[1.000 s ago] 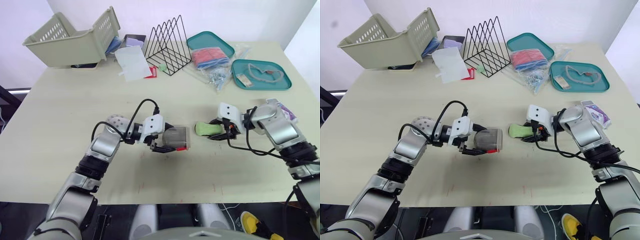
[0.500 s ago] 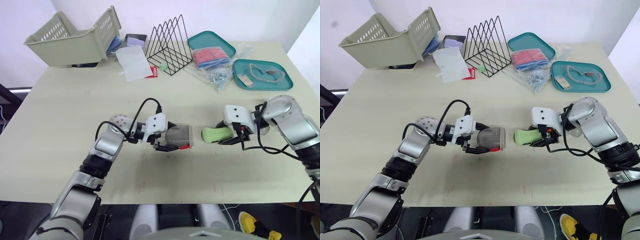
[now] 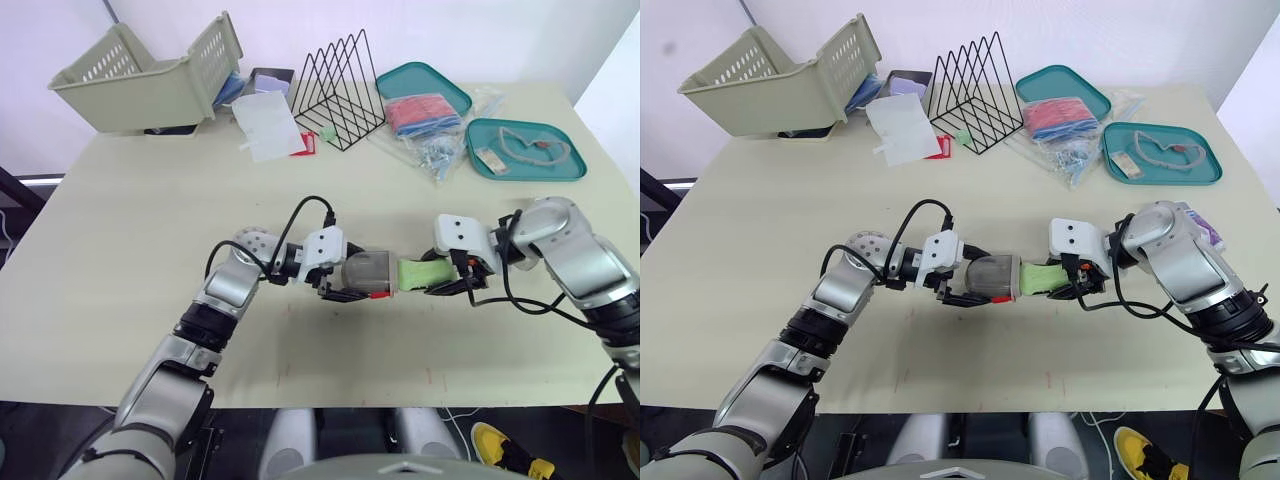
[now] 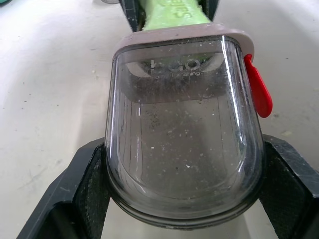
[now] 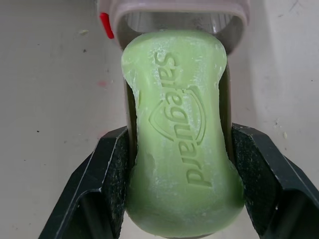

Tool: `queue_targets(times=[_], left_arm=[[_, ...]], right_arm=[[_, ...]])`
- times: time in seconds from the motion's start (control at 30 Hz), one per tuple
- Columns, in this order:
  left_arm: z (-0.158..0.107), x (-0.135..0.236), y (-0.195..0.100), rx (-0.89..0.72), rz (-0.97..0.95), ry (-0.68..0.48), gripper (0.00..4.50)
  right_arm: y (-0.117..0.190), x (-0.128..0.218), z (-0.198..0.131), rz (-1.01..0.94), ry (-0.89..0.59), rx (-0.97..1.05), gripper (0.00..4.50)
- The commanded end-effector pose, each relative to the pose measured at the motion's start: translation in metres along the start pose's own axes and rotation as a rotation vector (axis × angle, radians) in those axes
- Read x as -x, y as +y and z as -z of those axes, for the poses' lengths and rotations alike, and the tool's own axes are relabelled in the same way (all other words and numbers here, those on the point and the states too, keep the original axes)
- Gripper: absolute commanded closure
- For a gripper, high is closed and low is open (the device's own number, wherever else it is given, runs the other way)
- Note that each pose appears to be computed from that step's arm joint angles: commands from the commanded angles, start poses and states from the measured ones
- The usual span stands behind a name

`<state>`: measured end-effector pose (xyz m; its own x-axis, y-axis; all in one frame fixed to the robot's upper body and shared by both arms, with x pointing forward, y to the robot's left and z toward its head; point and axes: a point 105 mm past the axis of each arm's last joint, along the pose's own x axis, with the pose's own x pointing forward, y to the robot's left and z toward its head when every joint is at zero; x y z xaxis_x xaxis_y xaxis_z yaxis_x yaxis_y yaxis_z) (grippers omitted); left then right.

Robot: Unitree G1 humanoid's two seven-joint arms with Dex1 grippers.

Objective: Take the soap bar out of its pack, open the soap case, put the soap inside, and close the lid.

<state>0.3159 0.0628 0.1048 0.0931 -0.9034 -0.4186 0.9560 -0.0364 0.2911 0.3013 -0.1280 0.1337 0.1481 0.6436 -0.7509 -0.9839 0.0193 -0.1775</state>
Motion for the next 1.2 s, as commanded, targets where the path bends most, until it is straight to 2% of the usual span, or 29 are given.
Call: queue_targets(times=[0.03,0.57,0.63,0.73,1.0,1.2], left_arm=[[-0.015,-0.003,0.006,-0.059,-0.009,-0.035,1.05],[-0.027,-0.020,0.008,-0.086,-0.009,-0.079,1.05],[-0.026,-0.020,0.008,-0.087,-0.010,-0.075,1.05],[-0.026,-0.020,0.009,-0.089,-0.012,-0.073,1.05],[-0.024,-0.020,0.009,-0.089,-0.008,-0.070,1.05],[-0.026,-0.020,0.010,-0.104,-0.005,-0.078,1.05]], right_arm=[[0.000,0.003,-0.011,0.012,-0.006,0.041,2.09],[0.000,0.003,-0.021,0.038,0.062,-0.050,2.09],[0.002,0.006,-0.022,0.036,0.061,-0.063,1.08],[0.002,0.010,-0.025,0.043,0.056,-0.058,0.06],[-0.006,0.027,-0.030,0.110,0.021,-0.039,0.06],[-0.028,0.046,0.004,0.283,-0.071,-0.093,0.06]])
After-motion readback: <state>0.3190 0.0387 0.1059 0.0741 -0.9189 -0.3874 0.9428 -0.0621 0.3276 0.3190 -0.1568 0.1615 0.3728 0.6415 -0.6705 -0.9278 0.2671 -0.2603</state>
